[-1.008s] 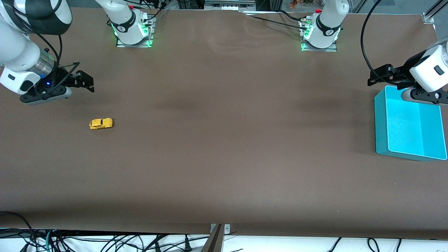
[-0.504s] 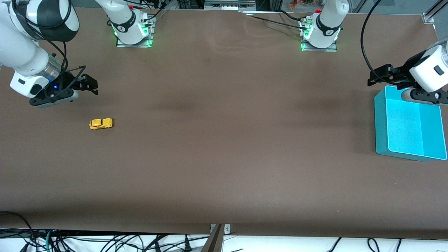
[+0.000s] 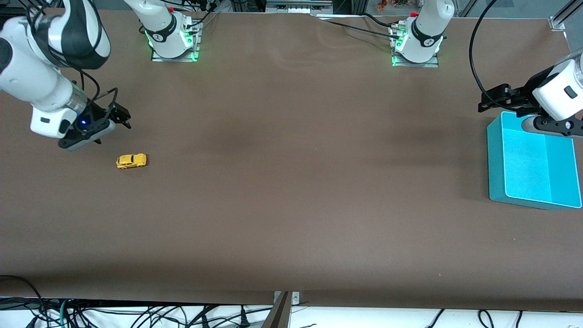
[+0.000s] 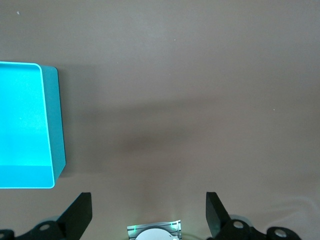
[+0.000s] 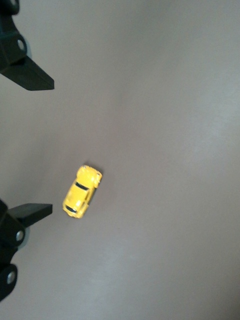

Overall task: Wind and store yellow beetle car
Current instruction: 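Reach the right gripper down over the yellow beetle car, then close the right gripper on the yellow car and lift it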

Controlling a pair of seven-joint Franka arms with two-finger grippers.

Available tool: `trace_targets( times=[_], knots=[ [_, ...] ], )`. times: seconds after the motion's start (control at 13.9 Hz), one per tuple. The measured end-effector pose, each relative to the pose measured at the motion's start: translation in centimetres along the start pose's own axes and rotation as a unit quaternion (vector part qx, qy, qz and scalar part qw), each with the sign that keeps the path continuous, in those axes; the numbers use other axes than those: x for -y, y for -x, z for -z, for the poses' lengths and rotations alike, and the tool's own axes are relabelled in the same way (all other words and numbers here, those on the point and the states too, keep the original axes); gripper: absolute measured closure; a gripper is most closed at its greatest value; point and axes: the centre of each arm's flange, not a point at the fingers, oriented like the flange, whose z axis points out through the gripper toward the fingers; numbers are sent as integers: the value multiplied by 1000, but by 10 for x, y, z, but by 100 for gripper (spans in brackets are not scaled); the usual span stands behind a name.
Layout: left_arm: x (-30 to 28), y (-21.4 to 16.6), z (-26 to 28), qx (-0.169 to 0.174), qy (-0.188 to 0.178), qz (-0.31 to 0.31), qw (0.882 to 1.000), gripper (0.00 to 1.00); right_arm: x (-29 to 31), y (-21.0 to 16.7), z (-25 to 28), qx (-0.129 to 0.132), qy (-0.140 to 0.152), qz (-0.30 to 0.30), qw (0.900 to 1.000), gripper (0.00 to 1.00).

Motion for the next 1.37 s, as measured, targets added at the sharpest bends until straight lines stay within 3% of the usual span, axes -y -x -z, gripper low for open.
trace_targets(
  times=[0.14, 0.29, 0.65, 1.01, 1.37],
  knots=[
    [0, 0, 0, 0, 0, 0, 1000, 0, -10, 1, -32, 12, -1, 74, 997, 0],
    [0, 0, 0, 0, 0, 0, 1000, 0, -21, 4, -60, 20, -11, 159, 987, 0],
    [0, 0, 0, 0, 0, 0, 1000, 0, -53, 23, -129, 10, -36, 346, 937, 0],
    [0, 0, -1, 1, 0, 0, 1000, 0, -74, 44, -193, -17, -27, 432, 901, 0],
    [0, -1, -1, 1, 0, 0, 1000, 0, -75, 45, -204, -22, -25, 462, 886, 4]
  ],
)
